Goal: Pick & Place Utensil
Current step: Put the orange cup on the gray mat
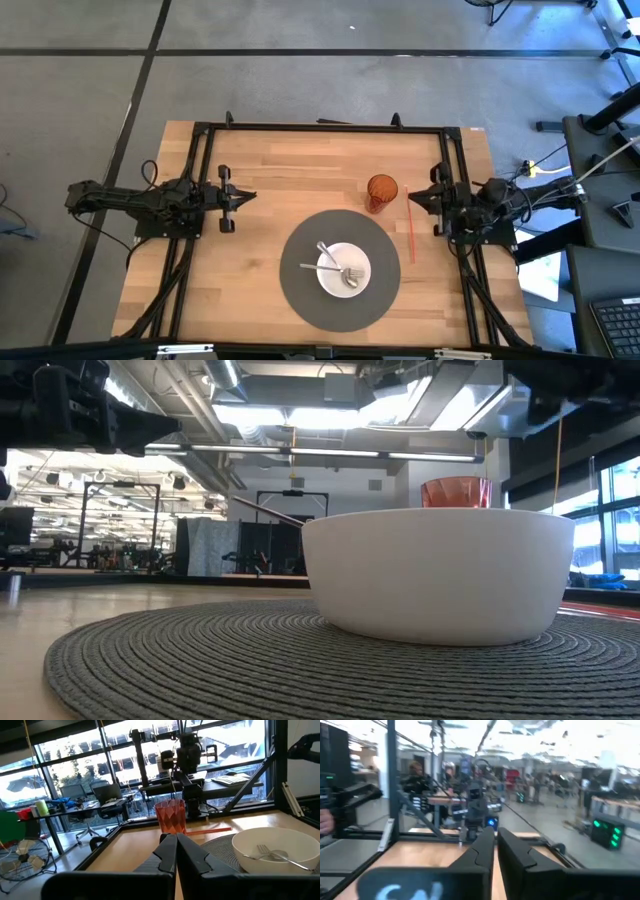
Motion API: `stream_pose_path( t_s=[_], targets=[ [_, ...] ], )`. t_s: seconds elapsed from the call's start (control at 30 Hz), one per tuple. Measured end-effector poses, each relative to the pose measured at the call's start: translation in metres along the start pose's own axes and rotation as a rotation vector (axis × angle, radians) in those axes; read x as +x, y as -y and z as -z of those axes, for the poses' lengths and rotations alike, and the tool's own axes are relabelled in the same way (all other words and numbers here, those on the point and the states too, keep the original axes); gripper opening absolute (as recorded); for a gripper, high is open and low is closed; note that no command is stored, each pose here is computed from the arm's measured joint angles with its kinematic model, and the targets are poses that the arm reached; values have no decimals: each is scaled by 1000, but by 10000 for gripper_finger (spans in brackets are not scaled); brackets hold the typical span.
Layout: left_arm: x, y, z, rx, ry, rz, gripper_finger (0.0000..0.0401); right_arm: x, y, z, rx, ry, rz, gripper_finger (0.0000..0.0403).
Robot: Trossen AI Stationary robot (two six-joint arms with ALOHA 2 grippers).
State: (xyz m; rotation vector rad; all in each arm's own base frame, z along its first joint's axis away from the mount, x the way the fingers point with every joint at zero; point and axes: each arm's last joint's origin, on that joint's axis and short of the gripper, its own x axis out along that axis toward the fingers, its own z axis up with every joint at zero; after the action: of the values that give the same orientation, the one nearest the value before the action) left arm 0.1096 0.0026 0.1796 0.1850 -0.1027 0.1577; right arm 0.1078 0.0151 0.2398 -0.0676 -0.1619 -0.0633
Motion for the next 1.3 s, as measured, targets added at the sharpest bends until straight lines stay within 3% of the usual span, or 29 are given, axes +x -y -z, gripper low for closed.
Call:
stream_pose_path(
  t_s=[0.2,0.4,0.63,0.87,0.97,1.17,1.3],
  targets=[
    [0,0,0,0,-1,0,5,33,-1,-45,-1,-163,110,65],
    [0,0,0,0,-2,0,3,71,-3,-82,-129,-507,233,109],
    [0,0,1,1,-8,2,5,106,-10,-107,-269,-804,201,152],
    [0,0,1,1,-9,2,3,121,-12,-107,-362,-1030,182,171],
    [0,0,1,1,-9,2,1,125,-7,-97,-325,-1103,167,178],
    [0,0,1,1,-9,2,7,129,-9,-76,-279,-1201,6,191],
    [0,0,1,1,-9,2,8,130,-11,-62,-288,-1251,-16,189]
  ],
)
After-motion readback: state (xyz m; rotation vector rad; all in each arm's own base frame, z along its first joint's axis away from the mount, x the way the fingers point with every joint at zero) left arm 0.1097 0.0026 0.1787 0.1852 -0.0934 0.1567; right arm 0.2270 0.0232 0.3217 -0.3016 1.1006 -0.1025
